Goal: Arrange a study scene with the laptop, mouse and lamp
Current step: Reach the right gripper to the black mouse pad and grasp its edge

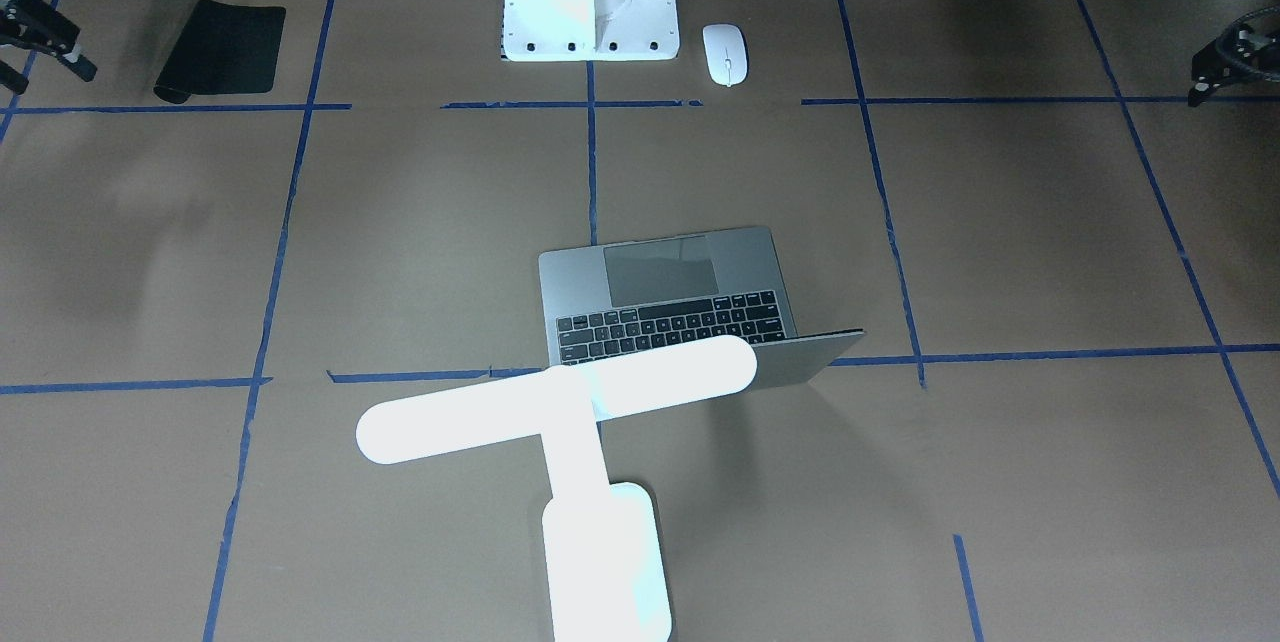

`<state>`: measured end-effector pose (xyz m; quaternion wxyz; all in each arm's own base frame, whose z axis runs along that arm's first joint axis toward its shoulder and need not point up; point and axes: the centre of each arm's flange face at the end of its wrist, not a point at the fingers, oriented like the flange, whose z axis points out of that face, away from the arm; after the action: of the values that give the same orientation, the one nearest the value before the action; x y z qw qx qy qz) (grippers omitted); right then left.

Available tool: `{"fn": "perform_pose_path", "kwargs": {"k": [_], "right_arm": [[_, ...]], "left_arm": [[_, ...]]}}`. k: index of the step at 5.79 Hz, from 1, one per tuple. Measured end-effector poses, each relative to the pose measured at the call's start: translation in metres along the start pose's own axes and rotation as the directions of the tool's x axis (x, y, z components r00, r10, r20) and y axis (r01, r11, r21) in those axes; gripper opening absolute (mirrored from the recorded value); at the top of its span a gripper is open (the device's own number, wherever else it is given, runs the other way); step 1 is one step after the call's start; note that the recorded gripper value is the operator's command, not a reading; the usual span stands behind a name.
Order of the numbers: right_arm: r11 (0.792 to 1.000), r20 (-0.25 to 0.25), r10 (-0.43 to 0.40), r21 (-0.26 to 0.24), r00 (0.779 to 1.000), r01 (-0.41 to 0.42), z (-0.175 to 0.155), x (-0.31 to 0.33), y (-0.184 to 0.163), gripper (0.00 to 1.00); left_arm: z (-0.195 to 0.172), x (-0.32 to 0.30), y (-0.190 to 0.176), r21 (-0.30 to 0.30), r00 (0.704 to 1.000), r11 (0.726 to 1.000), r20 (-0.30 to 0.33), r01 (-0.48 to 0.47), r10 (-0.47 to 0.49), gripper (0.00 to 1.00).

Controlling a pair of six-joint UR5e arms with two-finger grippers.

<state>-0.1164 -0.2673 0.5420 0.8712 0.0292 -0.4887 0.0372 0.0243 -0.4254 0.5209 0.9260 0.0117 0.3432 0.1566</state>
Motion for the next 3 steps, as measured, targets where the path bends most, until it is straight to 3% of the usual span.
{"fn": "perform_pose_path", "kwargs": {"k": [2, 3], "right_arm": [[1.000, 0.042, 0.022, 0.000, 0.999, -0.022, 0.029, 0.006, 0.040, 1.00], [1.000, 0.036, 0.025, -0.011, 0.999, -0.025, 0.037, 0.011, 0.053, 1.00]], "left_arm": [[-0.002, -0.008, 0.008, 0.007, 1.000, 1.000, -0.020, 0.019, -0.018, 1.00], [-0.003, -0.007, 0.008, 0.010, 1.000, 1.000, -0.022, 0.020, -0.019, 1.00]]}}
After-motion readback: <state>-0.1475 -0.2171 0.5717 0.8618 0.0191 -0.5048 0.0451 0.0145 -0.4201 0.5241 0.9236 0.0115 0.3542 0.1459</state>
